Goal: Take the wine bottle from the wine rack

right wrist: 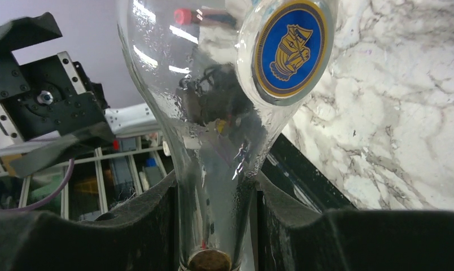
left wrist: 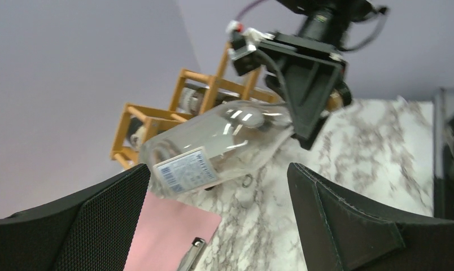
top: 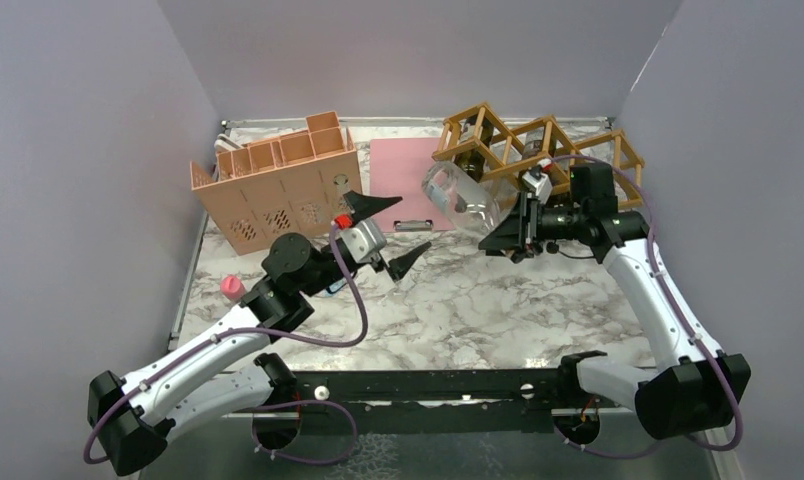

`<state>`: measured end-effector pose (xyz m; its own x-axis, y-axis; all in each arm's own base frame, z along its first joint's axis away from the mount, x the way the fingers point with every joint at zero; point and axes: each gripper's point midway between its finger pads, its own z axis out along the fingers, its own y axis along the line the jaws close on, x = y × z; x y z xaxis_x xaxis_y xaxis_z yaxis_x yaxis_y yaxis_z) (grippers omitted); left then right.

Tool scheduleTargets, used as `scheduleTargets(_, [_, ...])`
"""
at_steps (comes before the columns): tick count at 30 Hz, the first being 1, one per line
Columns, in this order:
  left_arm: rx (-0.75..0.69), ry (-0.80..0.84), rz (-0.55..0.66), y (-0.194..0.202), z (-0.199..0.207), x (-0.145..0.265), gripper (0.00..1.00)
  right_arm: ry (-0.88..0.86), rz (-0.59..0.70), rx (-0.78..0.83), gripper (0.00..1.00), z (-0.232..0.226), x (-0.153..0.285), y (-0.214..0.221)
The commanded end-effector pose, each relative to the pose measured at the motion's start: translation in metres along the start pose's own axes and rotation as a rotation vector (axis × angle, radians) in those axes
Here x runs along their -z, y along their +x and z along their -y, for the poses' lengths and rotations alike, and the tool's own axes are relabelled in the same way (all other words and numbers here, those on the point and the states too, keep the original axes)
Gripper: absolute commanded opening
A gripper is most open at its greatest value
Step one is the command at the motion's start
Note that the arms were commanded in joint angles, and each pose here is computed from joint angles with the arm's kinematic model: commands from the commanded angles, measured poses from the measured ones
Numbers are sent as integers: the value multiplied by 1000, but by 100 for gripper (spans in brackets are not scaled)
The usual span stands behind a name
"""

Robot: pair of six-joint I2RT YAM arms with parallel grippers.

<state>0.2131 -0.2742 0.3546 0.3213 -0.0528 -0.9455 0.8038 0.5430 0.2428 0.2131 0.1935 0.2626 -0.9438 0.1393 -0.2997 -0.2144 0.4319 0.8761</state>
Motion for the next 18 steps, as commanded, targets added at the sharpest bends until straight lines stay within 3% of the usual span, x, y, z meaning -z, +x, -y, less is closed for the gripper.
scheduleTargets(1, [-133, 340, 45, 20, 62, 12, 99, -184, -48, 261, 25, -51, 4, 5])
scheduleTargets(5, [-247, 430, 45, 39, 87, 20, 99, -189, -118, 237, 25, -47, -6, 20])
scheduleTargets(9, [-304, 399, 12, 42, 86, 6, 99, -163, -193, 177, 24, -33, -16, 34])
scheduleTargets(15, [-401, 426, -121, 78, 89, -14, 99, -112, -254, 134, 22, -17, -23, 51])
scheduleTargets(18, [-424, 405, -122, 86, 87, -17, 99, -90, -274, 121, 22, -11, -25, 59])
